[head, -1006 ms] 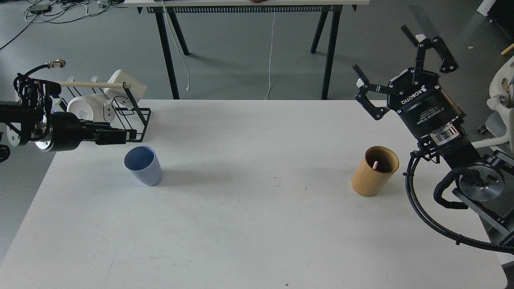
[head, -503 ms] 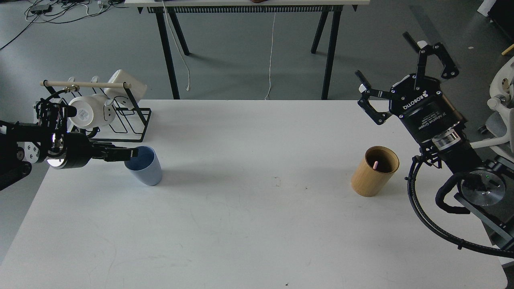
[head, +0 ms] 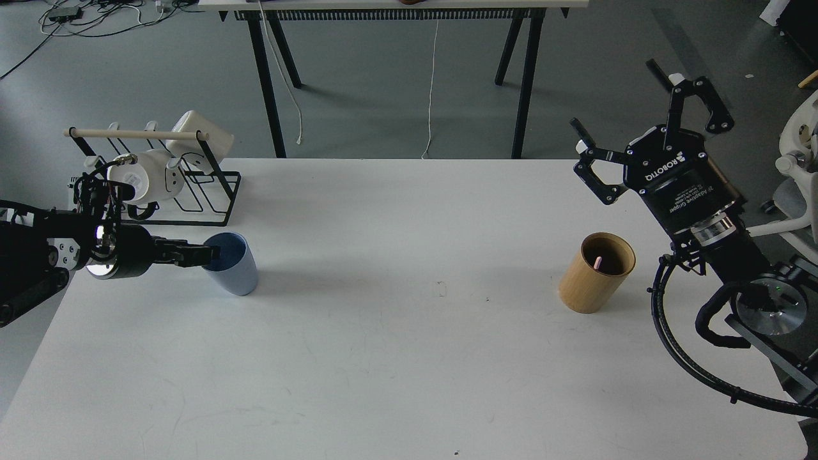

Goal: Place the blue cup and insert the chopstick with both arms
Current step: 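Close the left gripper around the light-blue cup, then carry the blue cup toward the table center and set it down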

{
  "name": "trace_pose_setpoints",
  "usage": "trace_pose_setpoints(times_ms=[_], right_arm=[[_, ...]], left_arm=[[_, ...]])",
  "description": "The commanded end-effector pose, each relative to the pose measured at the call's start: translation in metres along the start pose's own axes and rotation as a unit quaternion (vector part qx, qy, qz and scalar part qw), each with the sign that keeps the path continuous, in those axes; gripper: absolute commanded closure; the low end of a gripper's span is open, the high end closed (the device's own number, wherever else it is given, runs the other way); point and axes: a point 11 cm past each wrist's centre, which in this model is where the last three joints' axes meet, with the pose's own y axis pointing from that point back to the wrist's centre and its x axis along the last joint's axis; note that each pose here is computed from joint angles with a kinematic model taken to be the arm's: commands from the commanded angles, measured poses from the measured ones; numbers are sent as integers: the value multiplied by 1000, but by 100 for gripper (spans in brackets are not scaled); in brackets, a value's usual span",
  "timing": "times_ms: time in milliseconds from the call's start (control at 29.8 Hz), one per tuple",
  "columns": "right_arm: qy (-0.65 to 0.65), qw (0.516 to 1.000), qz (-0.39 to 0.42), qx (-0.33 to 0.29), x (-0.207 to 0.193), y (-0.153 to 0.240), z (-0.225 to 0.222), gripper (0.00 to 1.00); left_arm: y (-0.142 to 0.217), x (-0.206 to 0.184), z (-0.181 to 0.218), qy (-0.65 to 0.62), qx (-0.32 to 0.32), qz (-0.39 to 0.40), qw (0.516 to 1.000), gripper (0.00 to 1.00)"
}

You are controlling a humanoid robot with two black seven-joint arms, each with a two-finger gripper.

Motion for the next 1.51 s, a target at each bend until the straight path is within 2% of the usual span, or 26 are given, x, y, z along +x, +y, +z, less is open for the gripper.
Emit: trace_pose_setpoints(times_ms=[0, 67, 268, 436, 570, 738, 805, 939, 1006, 1140, 1241, 1409, 1476], right_arm=[[-2, 1000, 3, -1, 1, 2, 1, 1], [-3, 1000, 5, -2, 2, 4, 2, 1], [-3, 1000, 12, 7, 5, 8, -1, 1], [-3, 1000, 11, 9, 5, 8, -3, 1], [-3, 1000, 14, 9, 6, 9, -2, 1], [-5, 1000, 17, 8, 7, 12, 0, 1], [-5, 1000, 18, 8, 8, 12, 0, 1], [2, 1000, 20, 16, 10, 11, -7, 1], [19, 999, 21, 36, 12, 10, -28, 1], [63, 994, 40, 78, 23, 15, -75, 1], [92, 989, 62, 97, 34, 24, -103, 1], [103, 983, 105, 114, 58, 39, -117, 1], [95, 981, 114, 126, 62, 42, -121, 1]], left_arm=[[-3, 2, 0, -21, 0, 28, 999, 54], [-3, 0, -1, -38, 3, 36, 999, 66], [-3, -5, -4, -66, 8, 36, 997, 74], [-3, -7, -5, -68, 9, 38, 997, 89], [-2, -3, -4, -69, 8, 43, 997, 95], [5, 4, 6, -66, -14, 54, 996, 96], [12, 16, 25, -73, -45, 65, 994, 96], [20, 60, 103, -103, -149, 100, 978, 96], [23, 76, 138, -117, -190, 101, 970, 95], [-10, 89, 218, -147, -255, 60, 954, 95], [-44, 86, 253, -169, -261, 39, 950, 95], [-85, 76, 304, -238, -249, 4, 939, 95], [-99, 77, 308, -263, -223, -1, 939, 95]])
